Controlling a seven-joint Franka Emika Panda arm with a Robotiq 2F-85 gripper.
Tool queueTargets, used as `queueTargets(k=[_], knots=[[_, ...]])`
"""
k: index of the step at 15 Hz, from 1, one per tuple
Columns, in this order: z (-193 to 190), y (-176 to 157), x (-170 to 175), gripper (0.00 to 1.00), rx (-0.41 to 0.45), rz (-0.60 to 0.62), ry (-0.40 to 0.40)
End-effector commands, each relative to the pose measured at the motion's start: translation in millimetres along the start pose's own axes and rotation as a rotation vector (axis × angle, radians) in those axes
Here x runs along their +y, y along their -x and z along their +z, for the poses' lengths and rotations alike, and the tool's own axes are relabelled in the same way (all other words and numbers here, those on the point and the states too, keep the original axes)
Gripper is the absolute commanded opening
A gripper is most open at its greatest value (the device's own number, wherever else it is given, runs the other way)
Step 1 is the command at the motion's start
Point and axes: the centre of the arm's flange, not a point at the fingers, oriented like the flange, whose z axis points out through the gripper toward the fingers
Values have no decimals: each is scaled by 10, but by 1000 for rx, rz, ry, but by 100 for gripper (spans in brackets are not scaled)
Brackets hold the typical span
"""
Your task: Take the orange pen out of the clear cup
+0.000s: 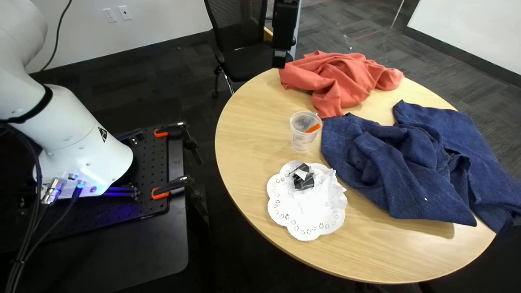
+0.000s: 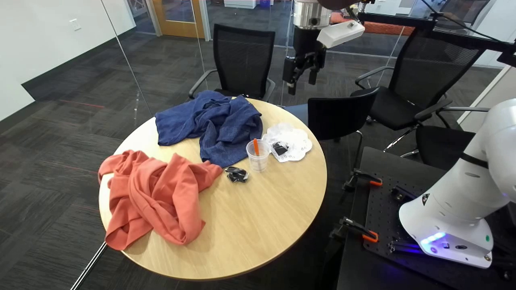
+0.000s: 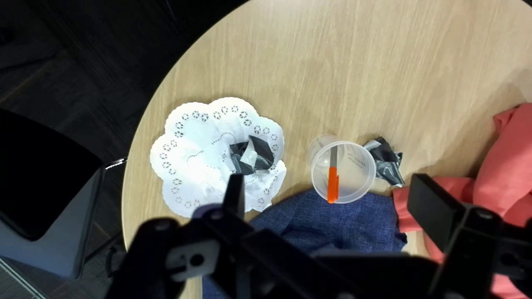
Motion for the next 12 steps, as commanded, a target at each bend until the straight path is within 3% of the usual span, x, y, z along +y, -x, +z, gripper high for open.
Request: queueTargets(k=[1,6,12], knots=[[232,-135,-360,100,23,90,-28],[578,-234,-713,100,59,208,-25],[706,-216,-784,100,34,190,-10]])
